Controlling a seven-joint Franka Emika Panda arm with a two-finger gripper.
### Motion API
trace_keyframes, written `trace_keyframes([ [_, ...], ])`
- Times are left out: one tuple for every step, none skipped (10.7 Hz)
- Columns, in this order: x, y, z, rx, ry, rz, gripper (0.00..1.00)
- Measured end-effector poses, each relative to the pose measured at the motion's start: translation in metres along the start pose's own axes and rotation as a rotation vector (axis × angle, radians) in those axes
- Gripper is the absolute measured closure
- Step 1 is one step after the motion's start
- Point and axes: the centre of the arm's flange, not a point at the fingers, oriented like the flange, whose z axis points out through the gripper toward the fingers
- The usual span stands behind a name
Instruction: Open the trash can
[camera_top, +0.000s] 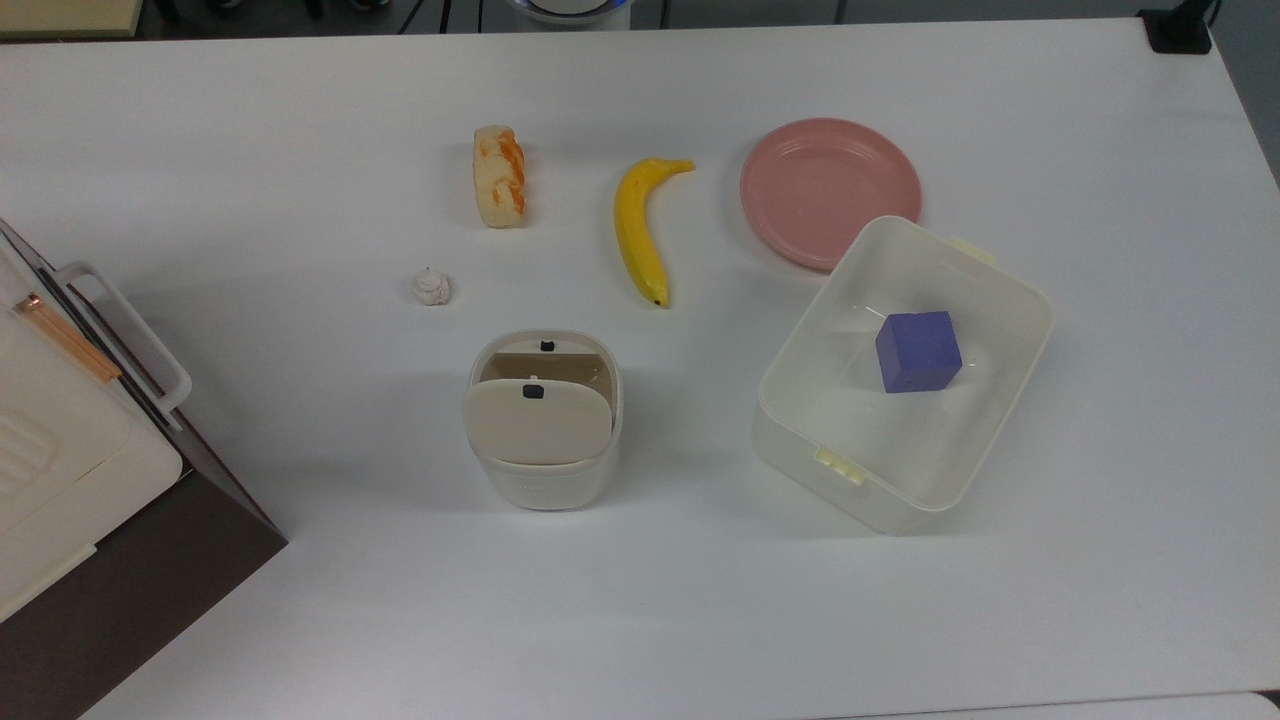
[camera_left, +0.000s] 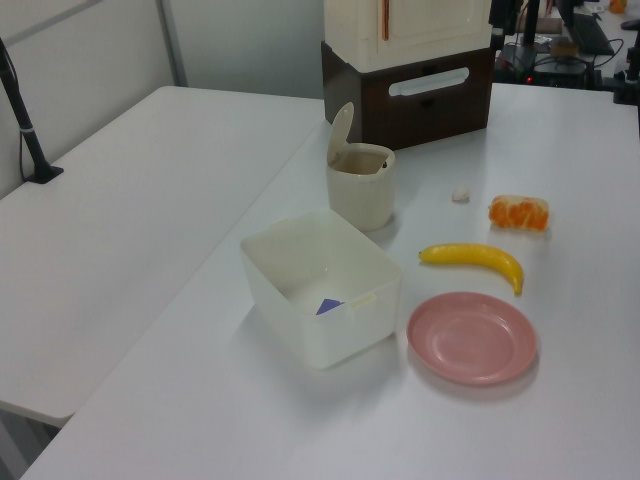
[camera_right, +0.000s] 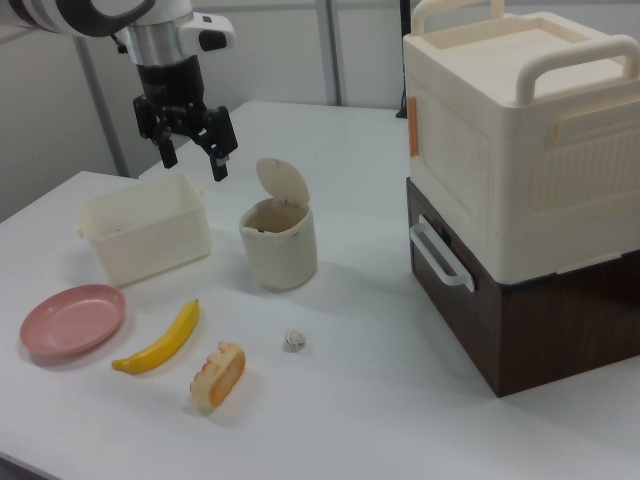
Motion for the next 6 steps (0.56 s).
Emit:
trace_keyframes([
  [0.0001,-0.0007,0.0000,0.000,0.000,-0.001,0.00],
  [0.0001,-0.0008,0.0000,0.000,0.000,-0.002,0.00],
  [0.0001,-0.0008,0.0000,0.000,0.000,-0.002,0.00],
  [0.0001,-0.0008,0.0000,0.000,0.000,-0.001,0.00],
  [0.0001,-0.0008,0.0000,0.000,0.000,0.000,0.00],
  [0.0001,-0.0008,0.0000,0.000,0.000,0.009,0.00],
])
